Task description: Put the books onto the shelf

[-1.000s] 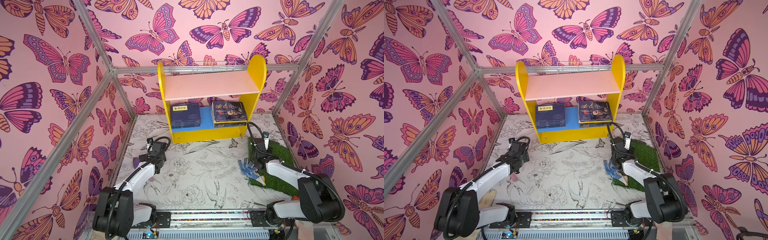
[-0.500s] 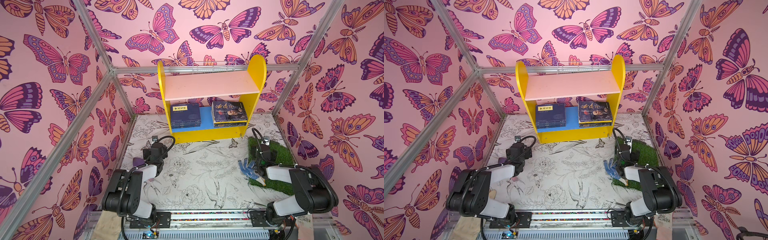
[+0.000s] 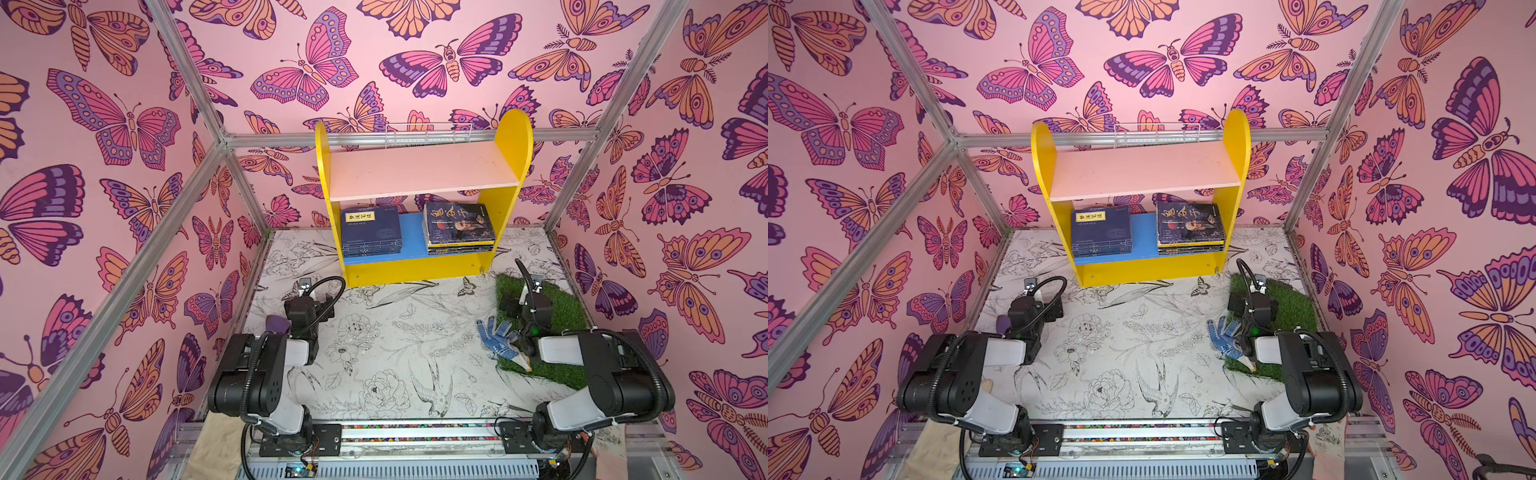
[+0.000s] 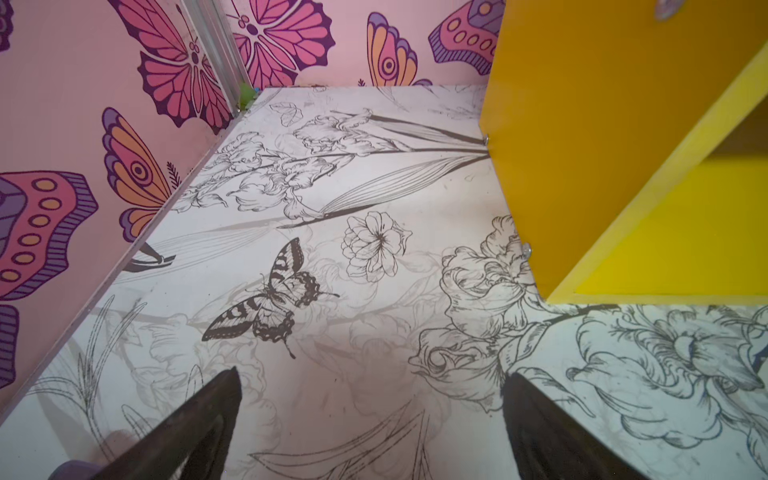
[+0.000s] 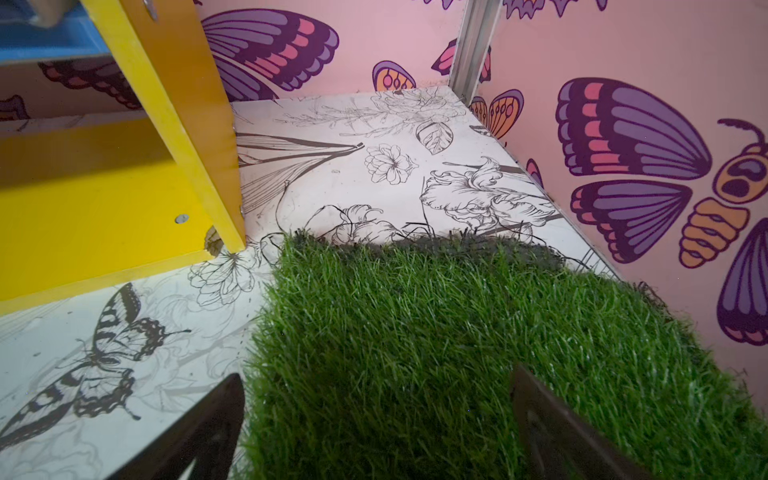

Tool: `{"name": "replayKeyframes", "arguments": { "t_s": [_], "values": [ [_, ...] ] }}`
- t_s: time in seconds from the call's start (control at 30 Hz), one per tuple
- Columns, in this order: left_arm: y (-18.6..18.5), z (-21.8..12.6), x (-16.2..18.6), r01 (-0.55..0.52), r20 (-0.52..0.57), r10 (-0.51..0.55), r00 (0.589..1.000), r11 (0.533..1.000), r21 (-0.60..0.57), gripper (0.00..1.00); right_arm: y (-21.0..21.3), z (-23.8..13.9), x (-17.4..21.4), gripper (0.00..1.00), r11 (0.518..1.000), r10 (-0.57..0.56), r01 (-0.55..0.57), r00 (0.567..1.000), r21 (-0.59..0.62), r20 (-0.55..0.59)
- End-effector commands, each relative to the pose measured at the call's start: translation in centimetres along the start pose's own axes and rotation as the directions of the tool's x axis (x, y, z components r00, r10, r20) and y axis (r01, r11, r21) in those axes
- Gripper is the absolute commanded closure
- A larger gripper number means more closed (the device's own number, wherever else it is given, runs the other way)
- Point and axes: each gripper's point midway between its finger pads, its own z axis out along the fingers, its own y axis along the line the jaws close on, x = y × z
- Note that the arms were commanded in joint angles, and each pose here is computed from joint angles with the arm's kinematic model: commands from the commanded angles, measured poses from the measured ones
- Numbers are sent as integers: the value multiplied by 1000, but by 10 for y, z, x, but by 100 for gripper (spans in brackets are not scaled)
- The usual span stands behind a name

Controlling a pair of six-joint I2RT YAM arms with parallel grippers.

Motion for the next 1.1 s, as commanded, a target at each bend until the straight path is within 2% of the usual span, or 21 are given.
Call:
{"name": "replayKeyframes", "arguments": {
  "t_s": [0.0, 0.03, 0.07, 1.07],
  "values": [
    [1, -2, -10, 6, 54, -6, 999, 1000, 3, 1, 3, 1, -13, 1, 1000, 20, -19, 999, -22, 40],
    [8, -3, -12, 17, 66, -14, 998, 999, -51, 1, 3, 0, -13, 1, 1000, 21, -20, 999, -22, 38],
    [8, -4, -12, 23, 68, -19, 998, 998, -54, 1, 3, 0, -13, 1, 1000, 22, -22, 999, -21, 33],
    [3, -3, -12, 6, 67, -4, 998, 999, -36, 1, 3, 0, -12, 1, 1000, 19, -18, 999, -21, 27]
  ]
}}
